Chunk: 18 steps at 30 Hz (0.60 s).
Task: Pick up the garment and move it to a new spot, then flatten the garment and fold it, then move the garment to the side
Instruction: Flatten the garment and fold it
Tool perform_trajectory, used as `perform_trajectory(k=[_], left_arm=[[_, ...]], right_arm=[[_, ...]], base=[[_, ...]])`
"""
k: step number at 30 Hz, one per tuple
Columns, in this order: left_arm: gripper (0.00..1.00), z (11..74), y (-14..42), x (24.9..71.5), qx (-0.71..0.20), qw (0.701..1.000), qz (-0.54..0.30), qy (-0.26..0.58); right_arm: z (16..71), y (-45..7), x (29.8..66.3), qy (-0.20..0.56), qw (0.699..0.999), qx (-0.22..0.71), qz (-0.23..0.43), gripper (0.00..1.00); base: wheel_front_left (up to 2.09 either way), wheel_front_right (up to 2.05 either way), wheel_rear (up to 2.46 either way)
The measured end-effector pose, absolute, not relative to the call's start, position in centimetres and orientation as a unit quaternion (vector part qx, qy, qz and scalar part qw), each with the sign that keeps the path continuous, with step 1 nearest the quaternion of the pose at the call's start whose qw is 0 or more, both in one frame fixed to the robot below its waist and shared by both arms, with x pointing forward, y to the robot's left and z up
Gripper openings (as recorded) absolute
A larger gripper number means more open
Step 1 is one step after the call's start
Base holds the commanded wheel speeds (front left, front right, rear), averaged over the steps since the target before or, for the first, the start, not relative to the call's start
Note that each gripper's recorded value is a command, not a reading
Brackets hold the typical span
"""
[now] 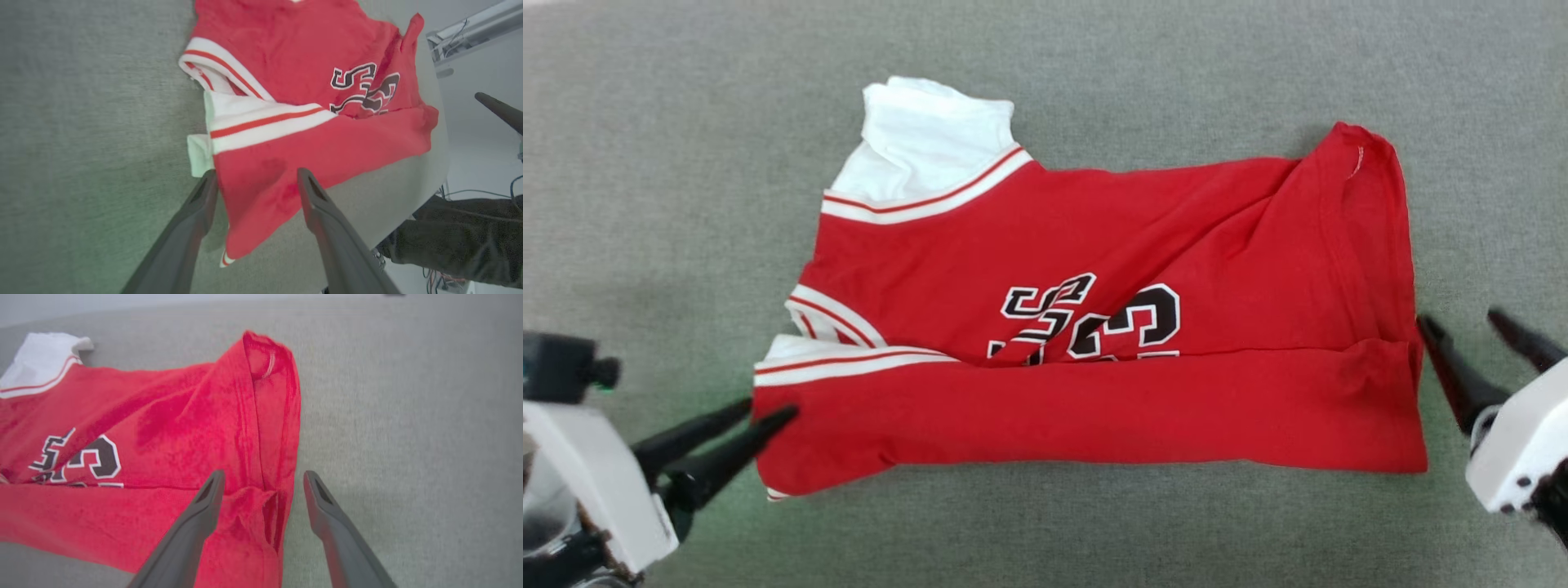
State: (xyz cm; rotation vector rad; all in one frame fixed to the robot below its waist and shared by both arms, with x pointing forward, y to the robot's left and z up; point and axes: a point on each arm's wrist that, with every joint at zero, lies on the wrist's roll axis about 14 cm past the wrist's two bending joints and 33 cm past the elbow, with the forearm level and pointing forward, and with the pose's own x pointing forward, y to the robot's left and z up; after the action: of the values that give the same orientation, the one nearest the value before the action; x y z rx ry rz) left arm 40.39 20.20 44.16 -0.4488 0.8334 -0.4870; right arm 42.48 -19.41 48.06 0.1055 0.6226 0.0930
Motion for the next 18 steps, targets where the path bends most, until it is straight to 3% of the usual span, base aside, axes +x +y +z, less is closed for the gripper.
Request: perform_trajectory(k=[11,18], left_arm=[[1.0,46.3,26.1,43.5,-0.182,0.95,-0.133,0.214],[1.0,51.3,25.9,50.3,-0.105,0.979,-0.152,0.087]], right_arm=[[51.6,-15.9,46.2,0.082,0.992,0.029,0.088,1.0],[53.3,-16.1,47.1,-0.015,0.997,0.009,0.071,1.0]], base=[[0.0,0.0,0.0],[0.0,0.0,0.0]])
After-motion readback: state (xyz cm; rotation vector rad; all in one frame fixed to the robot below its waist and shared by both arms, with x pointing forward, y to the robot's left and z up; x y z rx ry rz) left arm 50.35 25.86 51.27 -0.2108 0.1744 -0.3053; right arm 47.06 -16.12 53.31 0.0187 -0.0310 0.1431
